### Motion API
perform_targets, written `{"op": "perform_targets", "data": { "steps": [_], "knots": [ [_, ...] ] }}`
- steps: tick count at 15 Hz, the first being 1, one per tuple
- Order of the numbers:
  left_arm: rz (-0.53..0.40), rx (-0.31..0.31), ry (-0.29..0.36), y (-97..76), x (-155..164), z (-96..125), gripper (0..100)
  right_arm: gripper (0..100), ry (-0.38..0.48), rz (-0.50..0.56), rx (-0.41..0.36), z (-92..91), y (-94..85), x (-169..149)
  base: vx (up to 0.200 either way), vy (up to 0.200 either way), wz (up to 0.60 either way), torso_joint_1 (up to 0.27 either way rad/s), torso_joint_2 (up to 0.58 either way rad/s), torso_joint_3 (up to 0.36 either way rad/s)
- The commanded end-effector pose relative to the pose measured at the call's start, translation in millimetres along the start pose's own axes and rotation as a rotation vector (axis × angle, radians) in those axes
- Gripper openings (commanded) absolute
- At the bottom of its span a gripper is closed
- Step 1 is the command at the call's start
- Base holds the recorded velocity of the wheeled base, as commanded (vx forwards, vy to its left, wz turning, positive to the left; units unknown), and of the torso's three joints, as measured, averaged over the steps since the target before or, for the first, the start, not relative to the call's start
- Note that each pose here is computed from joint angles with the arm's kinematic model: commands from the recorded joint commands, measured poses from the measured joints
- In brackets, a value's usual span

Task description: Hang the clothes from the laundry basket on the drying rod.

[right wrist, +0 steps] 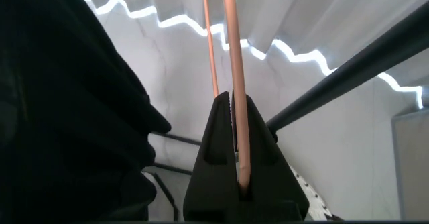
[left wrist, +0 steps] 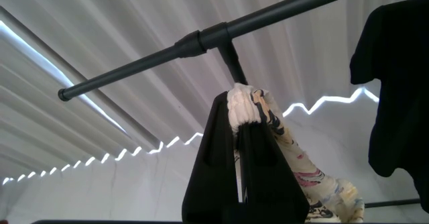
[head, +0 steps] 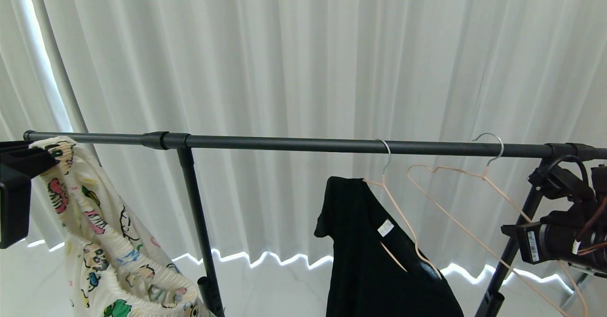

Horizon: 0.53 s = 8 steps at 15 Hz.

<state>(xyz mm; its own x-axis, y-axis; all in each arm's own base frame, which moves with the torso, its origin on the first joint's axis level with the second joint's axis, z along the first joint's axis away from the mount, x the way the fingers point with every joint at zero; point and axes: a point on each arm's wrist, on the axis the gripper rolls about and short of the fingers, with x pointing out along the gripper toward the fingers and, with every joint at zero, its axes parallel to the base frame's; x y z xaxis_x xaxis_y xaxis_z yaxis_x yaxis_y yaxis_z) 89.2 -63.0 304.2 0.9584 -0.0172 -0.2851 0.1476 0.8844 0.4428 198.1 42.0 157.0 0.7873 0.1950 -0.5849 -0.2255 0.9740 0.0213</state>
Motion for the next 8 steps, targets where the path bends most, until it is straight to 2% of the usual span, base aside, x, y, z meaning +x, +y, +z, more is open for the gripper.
{"op": "perform_targets", "data": {
  "steps": [1,4,7,8],
  "knots": [
    [0.000,0.000,-0.003,0.6,-1,0,0,0,-0.048,0.001,-0.001,1.3,0.5,-14,0.000,0.000,0.00,0.000,0.00,0.000],
    [0.006,0.006,-0.025,2.5,-3,1,0,0,-0.082,-0.001,-0.008,-2.3,0.8,-26,0.000,0.000,0.00,0.000,0.00,0.000],
    [0.008,0.003,-0.028,2.8,-3,1,0,0,-0.091,-0.001,-0.015,-15.1,1.1,-39,0.000,0.000,0.00,0.000,0.00,0.000],
    [0.008,0.006,-0.028,2.8,-3,1,0,0,-0.087,-0.001,-0.021,-20.2,1.3,-44,-0.200,0.000,0.00,0.007,0.00,-0.002]
  ]
}}
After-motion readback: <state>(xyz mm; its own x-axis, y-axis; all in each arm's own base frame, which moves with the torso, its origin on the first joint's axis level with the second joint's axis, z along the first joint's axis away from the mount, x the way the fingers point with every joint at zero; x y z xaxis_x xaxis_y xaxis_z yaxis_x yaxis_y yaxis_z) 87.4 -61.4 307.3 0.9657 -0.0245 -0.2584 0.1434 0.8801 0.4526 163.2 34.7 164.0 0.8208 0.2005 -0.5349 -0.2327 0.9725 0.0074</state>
